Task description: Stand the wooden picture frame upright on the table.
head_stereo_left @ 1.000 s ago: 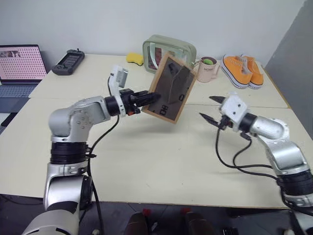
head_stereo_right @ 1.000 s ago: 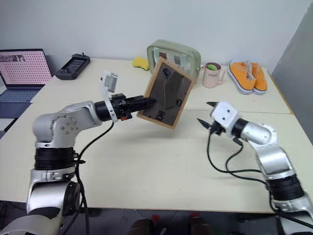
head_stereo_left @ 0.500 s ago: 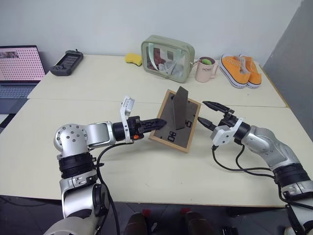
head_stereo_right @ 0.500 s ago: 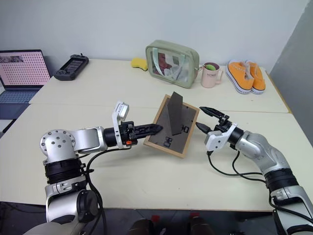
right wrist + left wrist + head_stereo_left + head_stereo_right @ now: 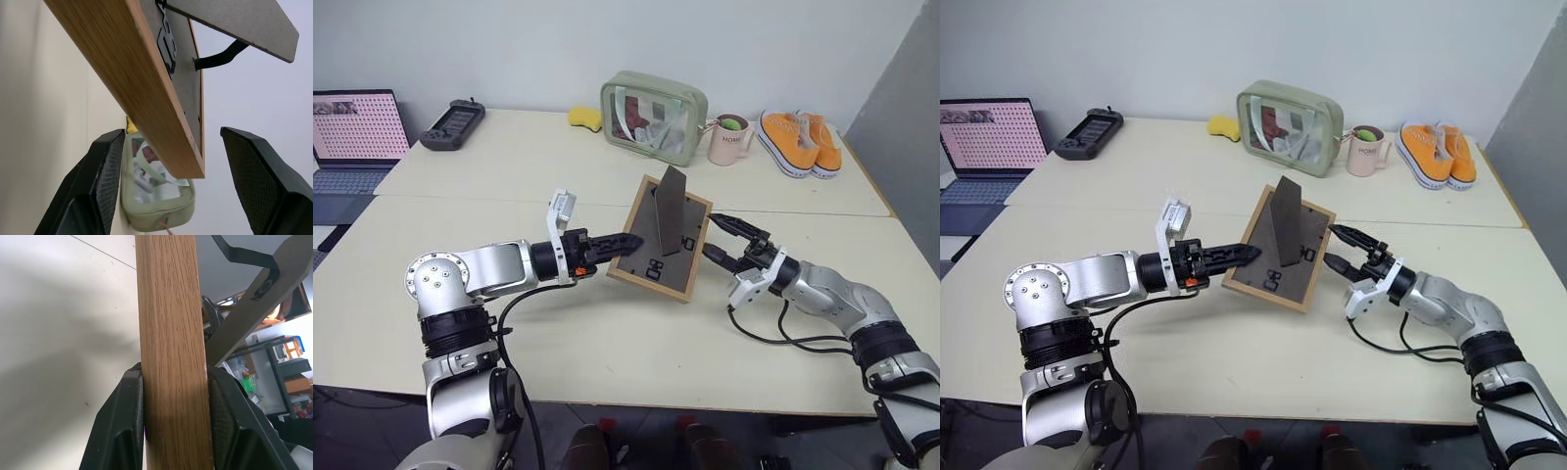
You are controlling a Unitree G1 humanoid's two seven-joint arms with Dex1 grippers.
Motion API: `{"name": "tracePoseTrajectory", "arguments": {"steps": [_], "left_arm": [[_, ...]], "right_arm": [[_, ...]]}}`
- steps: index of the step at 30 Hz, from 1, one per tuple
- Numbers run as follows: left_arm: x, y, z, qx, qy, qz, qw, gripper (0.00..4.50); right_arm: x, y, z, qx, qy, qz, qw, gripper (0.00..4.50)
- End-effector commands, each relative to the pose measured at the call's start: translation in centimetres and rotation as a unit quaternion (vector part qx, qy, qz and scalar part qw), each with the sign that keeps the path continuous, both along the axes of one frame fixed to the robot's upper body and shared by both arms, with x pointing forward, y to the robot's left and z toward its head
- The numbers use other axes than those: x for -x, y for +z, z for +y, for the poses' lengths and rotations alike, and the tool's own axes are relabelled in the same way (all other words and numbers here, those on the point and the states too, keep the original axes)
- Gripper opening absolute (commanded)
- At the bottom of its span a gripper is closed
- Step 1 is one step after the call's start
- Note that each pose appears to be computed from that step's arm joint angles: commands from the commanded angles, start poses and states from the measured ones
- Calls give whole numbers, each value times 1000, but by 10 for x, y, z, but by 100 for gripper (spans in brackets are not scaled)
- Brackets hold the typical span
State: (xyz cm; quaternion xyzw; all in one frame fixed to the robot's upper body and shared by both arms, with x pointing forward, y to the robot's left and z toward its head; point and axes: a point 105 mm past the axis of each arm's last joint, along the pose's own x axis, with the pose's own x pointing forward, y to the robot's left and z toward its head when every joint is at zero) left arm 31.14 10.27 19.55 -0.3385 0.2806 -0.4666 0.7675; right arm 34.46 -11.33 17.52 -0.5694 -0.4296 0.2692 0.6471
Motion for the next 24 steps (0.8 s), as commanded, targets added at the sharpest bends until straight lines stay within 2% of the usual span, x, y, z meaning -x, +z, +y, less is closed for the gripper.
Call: {"name": "tracePoseTrajectory", "arguments": {"steps": [1, 9, 11, 15, 24], "left_arm": [[7, 11, -4, 25, -14, -10, 1000, 132], [14, 12, -8, 24, -13, 10, 1000, 132], [14, 12, -8, 23, -13, 10, 1000, 132], [15, 12, -7, 19, -15, 8, 1000, 132], [18, 11, -8, 21, -24, 8, 999, 132]], "right_arm": [[0, 17, 1, -16, 10, -33, 999, 328], [3, 17, 3, -10, 31, -44, 998, 328], [6, 15, 1, -8, 41, -46, 998, 312], [15, 18, -3, -6, 65, -60, 996, 237], [18, 8, -7, 23, 82, -59, 995, 237]]}}
